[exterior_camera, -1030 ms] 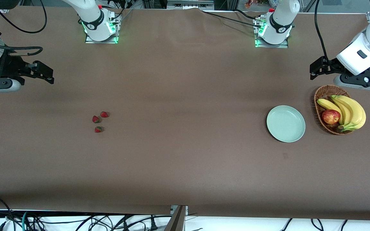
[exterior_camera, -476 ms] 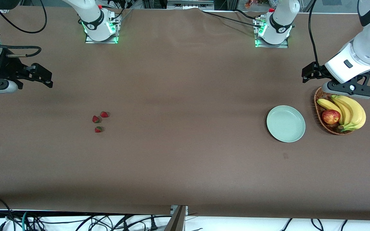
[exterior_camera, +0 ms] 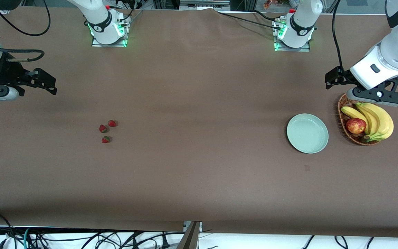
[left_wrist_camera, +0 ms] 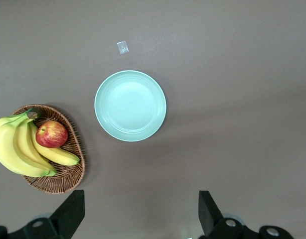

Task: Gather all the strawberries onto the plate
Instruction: 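Reach the right gripper down to the three red strawberries, then grasp one strawberry with the right gripper and lift it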

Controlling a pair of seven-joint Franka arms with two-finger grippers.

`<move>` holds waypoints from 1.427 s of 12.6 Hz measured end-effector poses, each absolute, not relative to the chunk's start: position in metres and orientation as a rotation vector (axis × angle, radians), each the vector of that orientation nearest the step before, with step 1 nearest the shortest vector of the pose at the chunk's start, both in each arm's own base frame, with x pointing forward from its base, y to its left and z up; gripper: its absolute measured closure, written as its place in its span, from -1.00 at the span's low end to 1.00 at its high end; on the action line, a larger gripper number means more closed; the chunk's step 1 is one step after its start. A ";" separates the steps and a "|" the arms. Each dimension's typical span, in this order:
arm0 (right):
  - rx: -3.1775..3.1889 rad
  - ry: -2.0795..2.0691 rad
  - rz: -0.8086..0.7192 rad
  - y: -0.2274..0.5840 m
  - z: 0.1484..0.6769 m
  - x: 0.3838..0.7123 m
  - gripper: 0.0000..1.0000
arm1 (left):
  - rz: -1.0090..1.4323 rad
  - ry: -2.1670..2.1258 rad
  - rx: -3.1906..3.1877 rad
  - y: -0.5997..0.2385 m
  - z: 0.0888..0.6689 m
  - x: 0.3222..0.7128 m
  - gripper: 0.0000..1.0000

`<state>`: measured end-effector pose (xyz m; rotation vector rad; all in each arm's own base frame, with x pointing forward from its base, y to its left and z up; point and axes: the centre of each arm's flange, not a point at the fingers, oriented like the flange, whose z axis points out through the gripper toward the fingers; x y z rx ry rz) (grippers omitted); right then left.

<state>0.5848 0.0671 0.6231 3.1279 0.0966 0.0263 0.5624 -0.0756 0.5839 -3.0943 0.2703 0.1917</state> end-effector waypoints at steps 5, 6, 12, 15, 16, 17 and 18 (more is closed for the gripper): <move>3.115 0.106 -0.042 0.072 0.597 0.596 -1.00 | 0.191 0.270 -3.089 -0.075 0.584 0.563 -1.00; 3.108 0.108 -0.074 0.074 0.584 0.601 -1.00 | 0.191 0.270 -3.089 -0.075 0.584 0.563 -1.00; 3.064 0.143 -0.289 0.103 0.451 0.644 -1.00 | 0.191 0.270 -3.089 -0.075 0.584 0.563 -1.00; 3.091 0.133 -0.373 0.116 0.359 0.650 -1.00 | 0.191 0.270 -3.089 -0.075 0.584 0.563 -1.00; 3.091 0.120 -0.389 0.113 0.334 0.646 -1.00 | 0.191 0.270 -3.089 -0.075 0.584 0.563 -1.00; 3.087 0.111 -0.413 0.110 0.315 0.639 -0.99 | 0.191 0.270 -3.089 -0.075 0.584 0.563 -1.00; 3.085 0.103 -0.428 0.107 0.301 0.633 -0.99 | 0.191 0.270 -3.089 -0.075 0.584 0.563 -1.00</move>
